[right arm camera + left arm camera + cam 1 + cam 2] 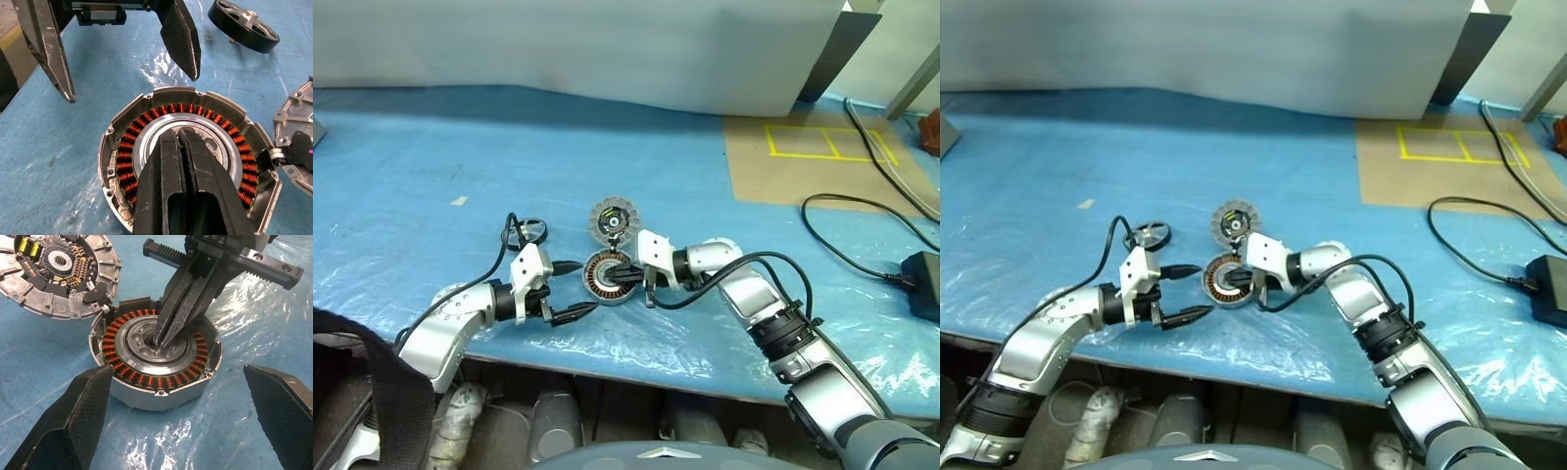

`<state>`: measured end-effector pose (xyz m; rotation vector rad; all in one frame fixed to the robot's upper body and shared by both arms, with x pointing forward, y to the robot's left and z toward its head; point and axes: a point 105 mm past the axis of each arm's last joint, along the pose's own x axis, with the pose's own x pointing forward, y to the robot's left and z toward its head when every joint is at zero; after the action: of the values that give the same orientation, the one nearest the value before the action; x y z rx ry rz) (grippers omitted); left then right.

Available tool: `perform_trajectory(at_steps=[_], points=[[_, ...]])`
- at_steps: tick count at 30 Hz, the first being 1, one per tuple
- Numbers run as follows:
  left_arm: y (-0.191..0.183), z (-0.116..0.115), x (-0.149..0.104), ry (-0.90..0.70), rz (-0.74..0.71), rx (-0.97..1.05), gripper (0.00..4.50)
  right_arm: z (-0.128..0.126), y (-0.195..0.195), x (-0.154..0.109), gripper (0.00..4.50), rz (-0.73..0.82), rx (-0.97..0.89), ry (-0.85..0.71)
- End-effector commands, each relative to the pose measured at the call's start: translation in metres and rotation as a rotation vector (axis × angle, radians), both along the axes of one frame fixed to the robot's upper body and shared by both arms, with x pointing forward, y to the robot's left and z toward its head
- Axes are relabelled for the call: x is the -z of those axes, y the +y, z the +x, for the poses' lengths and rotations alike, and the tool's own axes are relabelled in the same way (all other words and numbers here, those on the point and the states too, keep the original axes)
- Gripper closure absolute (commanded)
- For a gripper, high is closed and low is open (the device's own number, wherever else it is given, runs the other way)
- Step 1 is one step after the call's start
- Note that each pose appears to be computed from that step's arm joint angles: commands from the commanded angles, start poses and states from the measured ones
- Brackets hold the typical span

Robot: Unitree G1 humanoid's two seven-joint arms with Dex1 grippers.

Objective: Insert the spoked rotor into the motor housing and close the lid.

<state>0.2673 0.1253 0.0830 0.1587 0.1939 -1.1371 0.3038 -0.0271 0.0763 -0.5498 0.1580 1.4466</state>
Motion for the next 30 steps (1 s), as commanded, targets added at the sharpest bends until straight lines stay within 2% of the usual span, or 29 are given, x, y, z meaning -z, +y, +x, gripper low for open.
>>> perform_trajectory(at_steps=[1,6,8,10,16,19,23,27,30], points=[[0.001,0.001,-0.006,-0.027,-0.004,-0.003,0.0,0.006,-0.009,0.015,4.46,-0.043,0.051,0.044],[-0.001,0.002,-0.007,-0.029,-0.01,0.001,0.0,0.008,0.003,-0.026,4.46,0.171,0.072,0.172],[-0.002,0.002,-0.007,-0.029,-0.013,0.003,0.0,0.007,0.006,-0.036,4.46,0.211,0.066,0.206],[-0.003,0.002,-0.007,-0.029,-0.014,0.004,0.0,0.005,0.006,-0.028,4.46,0.161,0.062,0.188],[-0.002,0.002,-0.008,-0.029,-0.013,0.003,0.0,-0.002,-0.012,0.025,4.46,-0.098,0.041,0.078],[-0.002,0.001,-0.008,-0.028,-0.012,0.001,0.0,-0.003,-0.018,0.035,4.46,-0.154,0.024,0.038],[-0.001,0.002,-0.008,-0.028,-0.013,0.0,0.0,0.004,-0.009,0.013,4.46,-0.014,0.062,0.088],[-0.003,0.002,-0.009,-0.029,-0.014,0.008,0.0,0.014,0.006,-0.03,4.46,0.217,0.105,0.191],[-0.003,0.002,-0.009,-0.029,-0.014,0.011,0.0,0.012,0.012,-0.044,4.46,0.268,0.091,0.221]])
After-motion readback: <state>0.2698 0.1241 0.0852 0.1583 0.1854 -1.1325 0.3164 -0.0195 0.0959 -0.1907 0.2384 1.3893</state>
